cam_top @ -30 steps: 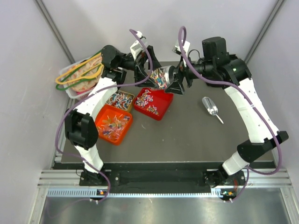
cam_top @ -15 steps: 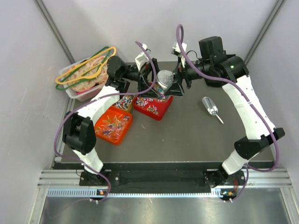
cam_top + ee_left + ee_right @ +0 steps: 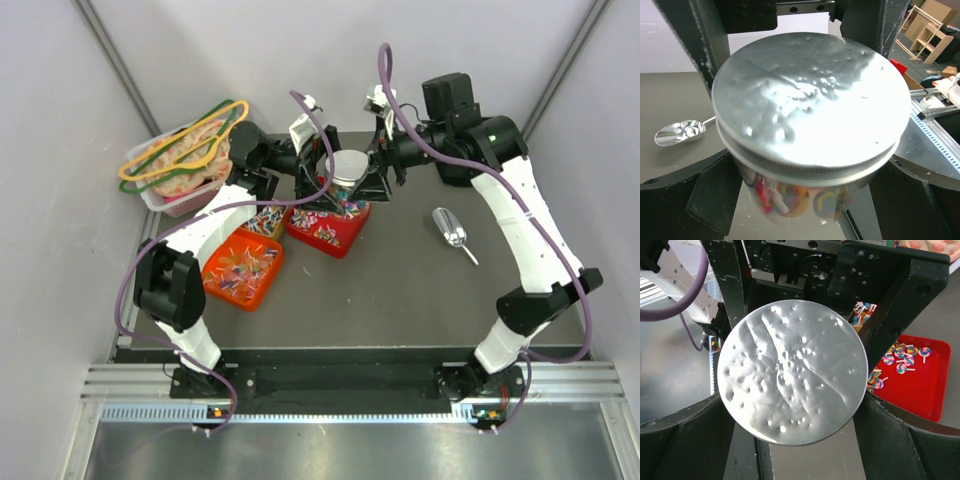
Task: Pack the candies
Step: Adjust the packing bottle.
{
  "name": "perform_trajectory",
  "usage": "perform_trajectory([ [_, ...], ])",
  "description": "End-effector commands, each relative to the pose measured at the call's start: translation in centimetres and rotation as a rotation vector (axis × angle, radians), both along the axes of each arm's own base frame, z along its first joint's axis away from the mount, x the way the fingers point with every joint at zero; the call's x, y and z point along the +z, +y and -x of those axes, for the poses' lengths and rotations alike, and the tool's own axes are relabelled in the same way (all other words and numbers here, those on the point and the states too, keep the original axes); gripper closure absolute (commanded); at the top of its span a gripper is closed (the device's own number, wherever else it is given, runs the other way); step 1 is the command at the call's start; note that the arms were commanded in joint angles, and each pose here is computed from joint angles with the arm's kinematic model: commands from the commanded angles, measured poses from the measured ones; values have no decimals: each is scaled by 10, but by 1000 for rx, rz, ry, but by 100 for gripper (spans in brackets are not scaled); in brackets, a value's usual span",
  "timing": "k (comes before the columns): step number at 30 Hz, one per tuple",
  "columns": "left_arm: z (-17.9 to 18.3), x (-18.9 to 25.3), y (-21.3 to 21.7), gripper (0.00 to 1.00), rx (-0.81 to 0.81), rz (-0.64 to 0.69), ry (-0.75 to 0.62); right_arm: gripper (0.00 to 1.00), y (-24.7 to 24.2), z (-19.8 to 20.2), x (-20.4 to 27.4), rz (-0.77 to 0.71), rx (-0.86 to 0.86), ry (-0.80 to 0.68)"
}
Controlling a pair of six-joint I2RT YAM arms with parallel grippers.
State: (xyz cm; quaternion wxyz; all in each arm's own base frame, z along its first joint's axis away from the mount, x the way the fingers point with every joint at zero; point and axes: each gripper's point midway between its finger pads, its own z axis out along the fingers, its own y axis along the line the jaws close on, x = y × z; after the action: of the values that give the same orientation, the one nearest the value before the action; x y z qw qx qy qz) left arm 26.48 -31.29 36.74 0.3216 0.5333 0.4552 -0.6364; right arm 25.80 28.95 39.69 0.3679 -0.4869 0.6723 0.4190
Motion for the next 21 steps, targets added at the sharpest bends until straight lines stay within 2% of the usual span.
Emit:
perform_trajectory([
  [1,7,-3,3,1,-39,3,-63,70,15,47,59,-182,198,-29],
  [10,7,-4,1,1,-44,2,-59,61,22,52,64,-221,267,23],
  [15,5,-3,-1,1,-46,2,-61,49,20,62,68,-237,308,36],
  [21,2,1,-2,1,-45,8,-71,48,21,75,65,-241,362,55],
])
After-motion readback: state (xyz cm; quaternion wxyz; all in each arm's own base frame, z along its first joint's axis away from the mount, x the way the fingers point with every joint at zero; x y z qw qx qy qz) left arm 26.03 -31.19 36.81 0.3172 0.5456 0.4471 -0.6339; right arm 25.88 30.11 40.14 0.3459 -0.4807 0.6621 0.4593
